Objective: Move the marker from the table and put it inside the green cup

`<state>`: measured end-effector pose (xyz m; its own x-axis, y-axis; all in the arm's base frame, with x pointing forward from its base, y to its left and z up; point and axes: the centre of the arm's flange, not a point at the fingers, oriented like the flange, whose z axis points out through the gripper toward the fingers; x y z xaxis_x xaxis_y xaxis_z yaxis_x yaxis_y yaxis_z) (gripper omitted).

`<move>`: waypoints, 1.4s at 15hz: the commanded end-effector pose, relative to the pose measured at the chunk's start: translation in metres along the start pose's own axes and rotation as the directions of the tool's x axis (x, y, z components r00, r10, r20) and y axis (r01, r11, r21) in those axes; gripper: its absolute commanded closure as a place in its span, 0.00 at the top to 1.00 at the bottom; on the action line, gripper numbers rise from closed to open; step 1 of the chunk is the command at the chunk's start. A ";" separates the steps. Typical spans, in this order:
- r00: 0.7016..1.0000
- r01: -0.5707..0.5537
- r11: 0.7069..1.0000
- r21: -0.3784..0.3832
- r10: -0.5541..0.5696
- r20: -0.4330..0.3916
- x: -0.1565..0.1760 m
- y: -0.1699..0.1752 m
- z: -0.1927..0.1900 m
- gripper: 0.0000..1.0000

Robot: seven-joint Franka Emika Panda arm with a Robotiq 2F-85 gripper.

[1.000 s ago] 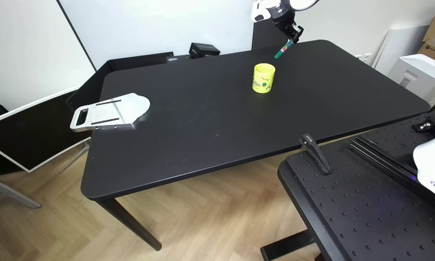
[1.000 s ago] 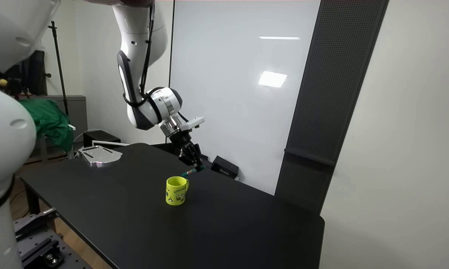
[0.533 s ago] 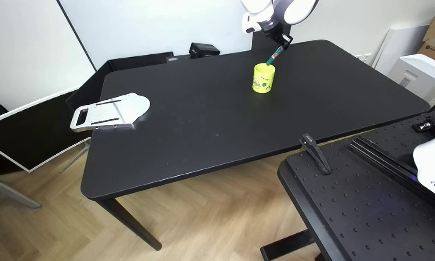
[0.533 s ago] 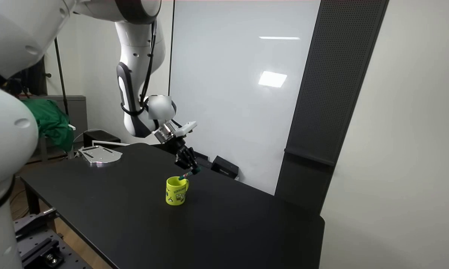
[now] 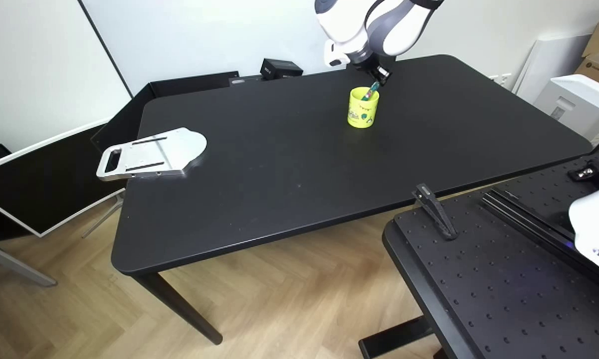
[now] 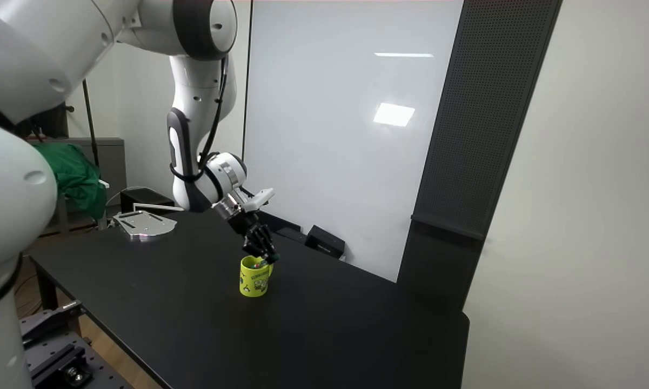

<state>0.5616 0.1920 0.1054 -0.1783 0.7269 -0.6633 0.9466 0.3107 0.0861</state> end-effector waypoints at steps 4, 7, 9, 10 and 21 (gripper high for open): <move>0.999 -0.046 0.999 -0.016 0.046 0.004 0.004 0.007 0.004 0.81; 0.998 -0.067 0.997 -0.024 0.067 0.008 -0.006 0.009 -0.001 0.99; 0.996 -0.085 0.996 -0.027 0.085 0.011 -0.013 0.010 -0.004 1.00; 0.996 -0.093 0.995 -0.030 0.093 0.012 -0.017 0.009 -0.006 1.00; 0.985 -0.170 0.983 -0.065 0.171 0.017 -0.057 0.009 -0.036 1.00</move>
<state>0.5825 0.1833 0.1532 -0.0581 0.7556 -0.6525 0.9479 0.2468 0.2013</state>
